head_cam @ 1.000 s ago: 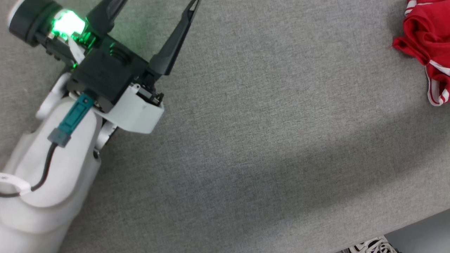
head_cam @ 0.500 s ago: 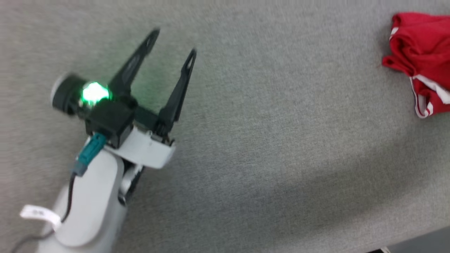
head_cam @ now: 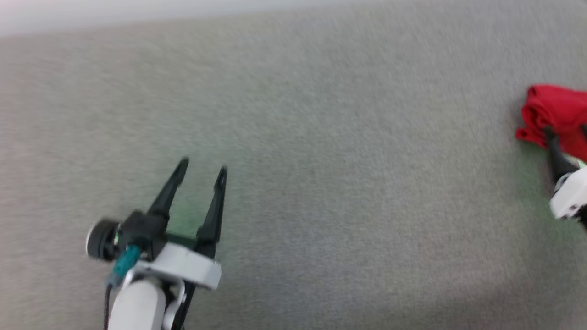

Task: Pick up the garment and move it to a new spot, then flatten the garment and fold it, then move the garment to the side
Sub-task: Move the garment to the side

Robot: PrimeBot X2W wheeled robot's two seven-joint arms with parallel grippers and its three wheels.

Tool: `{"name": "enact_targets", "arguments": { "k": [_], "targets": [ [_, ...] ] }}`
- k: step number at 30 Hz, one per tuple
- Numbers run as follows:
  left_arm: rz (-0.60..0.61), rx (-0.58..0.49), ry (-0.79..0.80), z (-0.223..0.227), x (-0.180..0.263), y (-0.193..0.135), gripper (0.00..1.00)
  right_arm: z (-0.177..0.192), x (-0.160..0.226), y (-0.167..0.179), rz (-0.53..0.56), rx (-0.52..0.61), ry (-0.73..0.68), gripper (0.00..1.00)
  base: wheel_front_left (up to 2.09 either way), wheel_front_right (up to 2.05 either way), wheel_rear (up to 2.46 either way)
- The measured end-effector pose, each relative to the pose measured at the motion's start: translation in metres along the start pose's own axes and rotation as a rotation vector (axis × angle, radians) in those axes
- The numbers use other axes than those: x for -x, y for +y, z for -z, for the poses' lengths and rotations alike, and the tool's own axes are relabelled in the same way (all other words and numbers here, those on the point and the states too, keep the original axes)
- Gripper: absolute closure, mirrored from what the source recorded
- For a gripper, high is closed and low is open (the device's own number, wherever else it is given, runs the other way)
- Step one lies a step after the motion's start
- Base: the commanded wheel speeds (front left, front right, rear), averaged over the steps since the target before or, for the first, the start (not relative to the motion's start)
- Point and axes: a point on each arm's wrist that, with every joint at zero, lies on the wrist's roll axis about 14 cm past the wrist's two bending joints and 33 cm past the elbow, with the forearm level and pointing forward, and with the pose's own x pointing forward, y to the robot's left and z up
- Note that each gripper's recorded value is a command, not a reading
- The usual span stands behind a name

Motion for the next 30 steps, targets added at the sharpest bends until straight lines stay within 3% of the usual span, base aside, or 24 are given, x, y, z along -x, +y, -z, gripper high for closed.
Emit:
{"name": "enact_targets", "arguments": {
  "k": [9, 16, 22, 30],
  "targets": [
    [-0.18, -0.008, 0.038, -0.008, 0.075, 0.03, 0.0, -0.017, 0.024, 0.076, -0.179, -0.036, -0.112, 0.0, 0.0, 0.0, 0.0],
    [-0.251, -0.022, -0.005, -0.028, 0.117, 0.036, 0.0, -0.031, 0.054, 0.124, -0.294, -0.072, -0.191, 0.0, 0.0, 0.0, 0.0],
    [-0.299, -0.025, -0.045, -0.041, 0.141, 0.042, 0.0, -0.065, 0.074, 0.133, -0.313, -0.136, -0.327, 0.0, 0.0, 0.0, 0.0],
    [-0.335, -0.031, -0.088, -0.054, 0.162, 0.045, 0.0, -0.066, 0.105, 0.133, -0.3, -0.166, -0.409, 0.0, 0.0, 0.0, 0.0]
  ]
}}
